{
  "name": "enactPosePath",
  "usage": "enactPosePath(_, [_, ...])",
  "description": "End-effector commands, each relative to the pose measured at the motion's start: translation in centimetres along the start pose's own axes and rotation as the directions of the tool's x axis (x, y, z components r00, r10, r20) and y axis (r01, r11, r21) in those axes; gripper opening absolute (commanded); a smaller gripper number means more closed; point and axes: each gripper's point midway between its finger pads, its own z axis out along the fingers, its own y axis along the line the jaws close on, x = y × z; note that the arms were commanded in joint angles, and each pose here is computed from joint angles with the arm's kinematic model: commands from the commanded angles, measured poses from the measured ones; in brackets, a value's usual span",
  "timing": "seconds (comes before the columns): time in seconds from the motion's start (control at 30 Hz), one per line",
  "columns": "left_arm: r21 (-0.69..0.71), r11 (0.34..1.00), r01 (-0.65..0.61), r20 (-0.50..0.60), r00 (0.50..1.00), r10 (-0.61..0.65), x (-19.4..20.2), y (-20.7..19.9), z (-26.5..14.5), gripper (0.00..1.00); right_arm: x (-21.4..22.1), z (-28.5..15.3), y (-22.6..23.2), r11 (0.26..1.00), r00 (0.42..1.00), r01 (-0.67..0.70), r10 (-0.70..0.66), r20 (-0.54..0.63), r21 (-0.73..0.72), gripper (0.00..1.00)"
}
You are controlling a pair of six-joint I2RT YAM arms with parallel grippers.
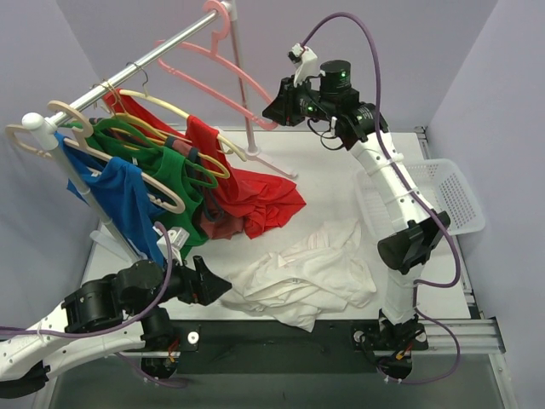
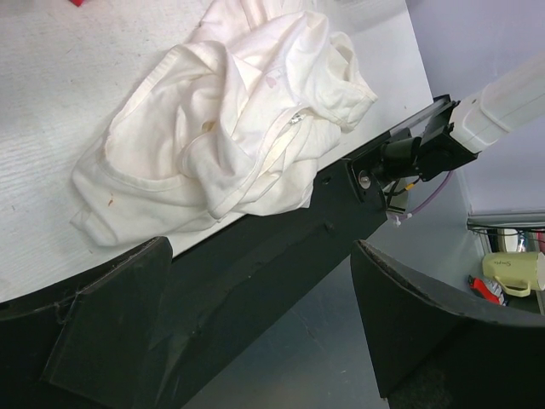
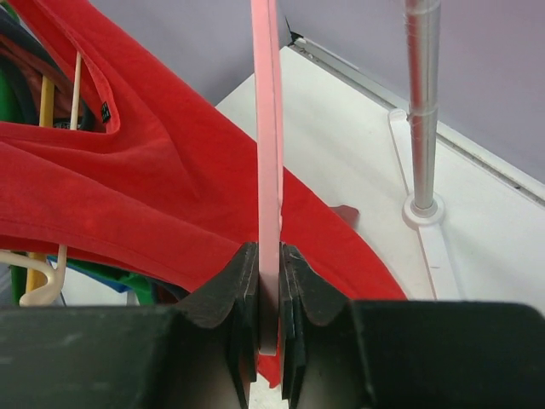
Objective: Place the tank top on the hanger
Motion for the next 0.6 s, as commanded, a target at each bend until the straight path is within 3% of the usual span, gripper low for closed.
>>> enactPosePath(0.0, [0.005,1.000,0.025,0.034,0.999,-0.025,-0.7,-0.1,-0.5,0.97,-2.2,-0.4,1.0,0.996,0.995,0.080,-0.077,0.056,-0.044,0.06])
enactPosePath(0.07, [0.005,1.000,0.027,0.036,0.999,-0.027,-0.8,-0.1,-0.5,0.97,-2.5,-0.5,1.4,0.994,0.994,0.087,-0.083,0.065,-0.065,0.00])
enactPosePath(0.57, [0.016,0.999,0.036,0.061,0.997,-0.037,-1.5,-0.5,-0.8,0.97,-8.4,-4.2,4.9,0.982,0.965,0.150,-0.121,0.234,-0.112,0.00])
